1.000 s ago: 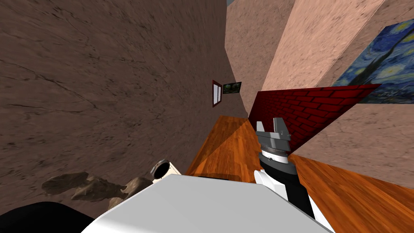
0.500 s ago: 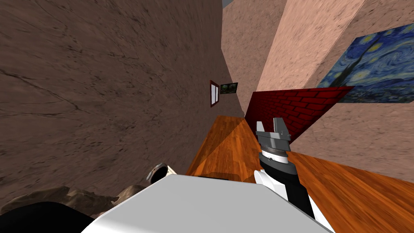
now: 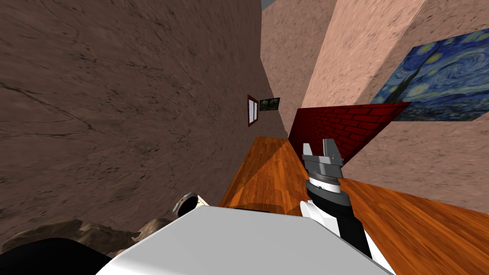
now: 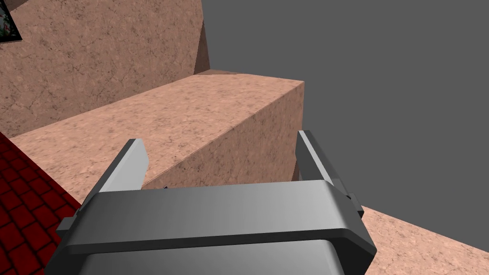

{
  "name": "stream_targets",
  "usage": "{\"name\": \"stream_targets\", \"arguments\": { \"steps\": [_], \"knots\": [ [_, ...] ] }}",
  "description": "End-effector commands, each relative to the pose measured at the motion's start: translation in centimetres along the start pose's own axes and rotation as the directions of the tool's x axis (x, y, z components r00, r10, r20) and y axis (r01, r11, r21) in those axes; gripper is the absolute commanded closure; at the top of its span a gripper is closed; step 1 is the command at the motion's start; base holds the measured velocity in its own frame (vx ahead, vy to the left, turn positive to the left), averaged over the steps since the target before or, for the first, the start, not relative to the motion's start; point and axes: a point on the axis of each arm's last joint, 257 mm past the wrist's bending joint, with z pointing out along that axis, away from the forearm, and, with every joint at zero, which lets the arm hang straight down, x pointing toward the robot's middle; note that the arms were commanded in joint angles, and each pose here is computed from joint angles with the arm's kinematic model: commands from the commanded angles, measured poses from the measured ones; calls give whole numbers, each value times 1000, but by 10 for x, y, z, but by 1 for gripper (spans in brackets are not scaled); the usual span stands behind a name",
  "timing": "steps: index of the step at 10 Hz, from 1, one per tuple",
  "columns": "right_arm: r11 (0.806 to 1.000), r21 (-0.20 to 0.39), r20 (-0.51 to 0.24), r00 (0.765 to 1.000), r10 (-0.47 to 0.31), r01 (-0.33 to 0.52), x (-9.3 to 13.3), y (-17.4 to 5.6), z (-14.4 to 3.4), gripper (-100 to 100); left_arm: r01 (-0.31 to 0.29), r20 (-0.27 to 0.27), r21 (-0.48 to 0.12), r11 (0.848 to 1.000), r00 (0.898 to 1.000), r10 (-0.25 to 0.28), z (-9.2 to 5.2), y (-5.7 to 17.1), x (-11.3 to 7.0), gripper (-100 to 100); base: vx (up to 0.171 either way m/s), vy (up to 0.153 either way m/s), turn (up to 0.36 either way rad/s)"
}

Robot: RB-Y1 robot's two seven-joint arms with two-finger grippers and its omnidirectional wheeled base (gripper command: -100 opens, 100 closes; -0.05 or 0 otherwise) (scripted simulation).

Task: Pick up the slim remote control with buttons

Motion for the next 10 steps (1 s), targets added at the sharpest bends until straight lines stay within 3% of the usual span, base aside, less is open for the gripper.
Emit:
{"name": "stream_targets", "arguments": {
  "steps": [1, 6, 7, 8, 10],
  "knots": [
    [1000, 0, 0, 1000, 0, 0, 0, 0, 0, 0, 1, 2, 0, 1000, 1000, -1, 1, 0, -1, -100, 4, 10, 31],
    [1000, 0, 0, 1000, 0, 0, 0, 0, 0, 0, 1, 2, 0, 1000, 1000, -1, 1, 0, -1, -100, -2, -7, -16],
    [1000, 0, 0, 1000, 0, 0, 0, 0, 0, 0, 1, 2, 0, 1000, 1000, -1, 1, 0, -1, 0, 0, 0, 0],
    [1000, 0, 0, 1000, 0, 0, 0, 0, 0, 0, -8, 0, -1, 1000, 1000, 8, 11, 9, -8, -100, 1, 36, 74],
    [1000, 0, 0, 1000, 0, 0, 0, 0, 0, 0, -20, -1, -3, 1000, 1000, 20, 22, 21, -16, -100, -2, 20, 31]
  ]
}}
